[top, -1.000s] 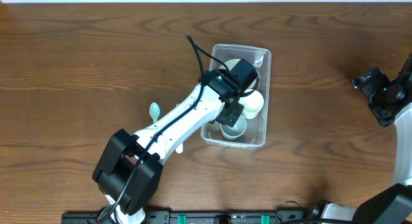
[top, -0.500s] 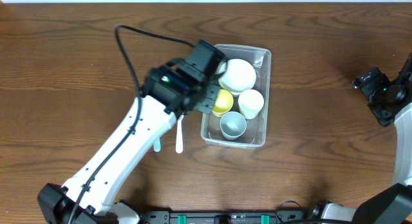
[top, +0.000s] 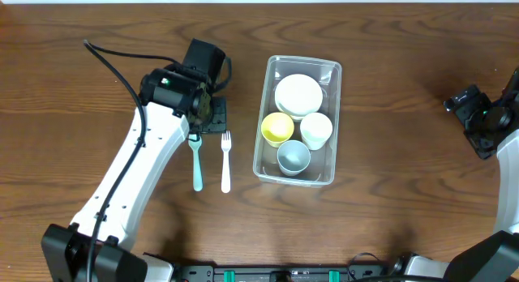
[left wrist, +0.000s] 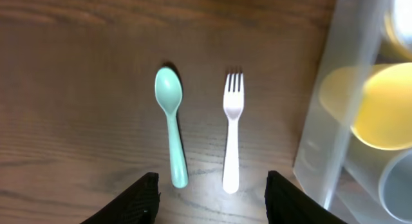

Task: Pack container
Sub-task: 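Move the left gripper to the white fork and grasp it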

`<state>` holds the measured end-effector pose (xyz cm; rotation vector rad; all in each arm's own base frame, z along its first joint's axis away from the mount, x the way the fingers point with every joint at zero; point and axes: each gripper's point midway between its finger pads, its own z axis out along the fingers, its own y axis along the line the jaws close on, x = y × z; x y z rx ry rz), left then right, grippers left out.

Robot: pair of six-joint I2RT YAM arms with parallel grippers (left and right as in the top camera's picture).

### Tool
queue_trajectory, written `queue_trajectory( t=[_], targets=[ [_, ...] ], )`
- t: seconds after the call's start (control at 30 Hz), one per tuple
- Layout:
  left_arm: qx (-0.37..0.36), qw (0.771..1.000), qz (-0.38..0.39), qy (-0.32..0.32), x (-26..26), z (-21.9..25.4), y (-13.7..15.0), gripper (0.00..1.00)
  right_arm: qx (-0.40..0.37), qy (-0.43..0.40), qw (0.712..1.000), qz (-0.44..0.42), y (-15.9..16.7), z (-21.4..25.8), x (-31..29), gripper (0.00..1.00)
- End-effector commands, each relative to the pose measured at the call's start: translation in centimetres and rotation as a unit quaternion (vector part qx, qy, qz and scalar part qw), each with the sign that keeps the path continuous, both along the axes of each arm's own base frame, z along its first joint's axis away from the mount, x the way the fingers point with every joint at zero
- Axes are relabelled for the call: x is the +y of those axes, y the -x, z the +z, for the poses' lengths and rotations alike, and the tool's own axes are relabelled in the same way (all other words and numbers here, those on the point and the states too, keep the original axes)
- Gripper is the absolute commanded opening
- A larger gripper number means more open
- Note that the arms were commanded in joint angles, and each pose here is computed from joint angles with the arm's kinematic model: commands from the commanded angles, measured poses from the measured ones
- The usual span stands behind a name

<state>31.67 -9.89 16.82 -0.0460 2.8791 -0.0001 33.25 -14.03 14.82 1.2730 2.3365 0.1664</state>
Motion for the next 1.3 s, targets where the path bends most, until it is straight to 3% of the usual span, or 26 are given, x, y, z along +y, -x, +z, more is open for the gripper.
queue_trajectory(
  t=[0.0, 0.43, 1.27],
  targets=[
    [0.023, 0.999, 0.026, -0.011, 0.8, -2.8, 0.8, 0.54, 0.001, 0.001, 1.000, -0.012, 0.1, 0.1, -0.5, 0.99],
    [0.019, 0.998, 0.046, 0.037, -0.4, -10.3, 1.3, 0.54, 0.001, 0.001, 1.000, -0.012, 0.1, 0.1, -0.5, 0.99],
    [0.032, 0.997, 0.028, 0.058, -2.1, -15.0, 2.7, 0.53, 0.001, 0.001, 1.000, -0.012, 0.1, 0.1, -0.5, 0.99]
  ],
)
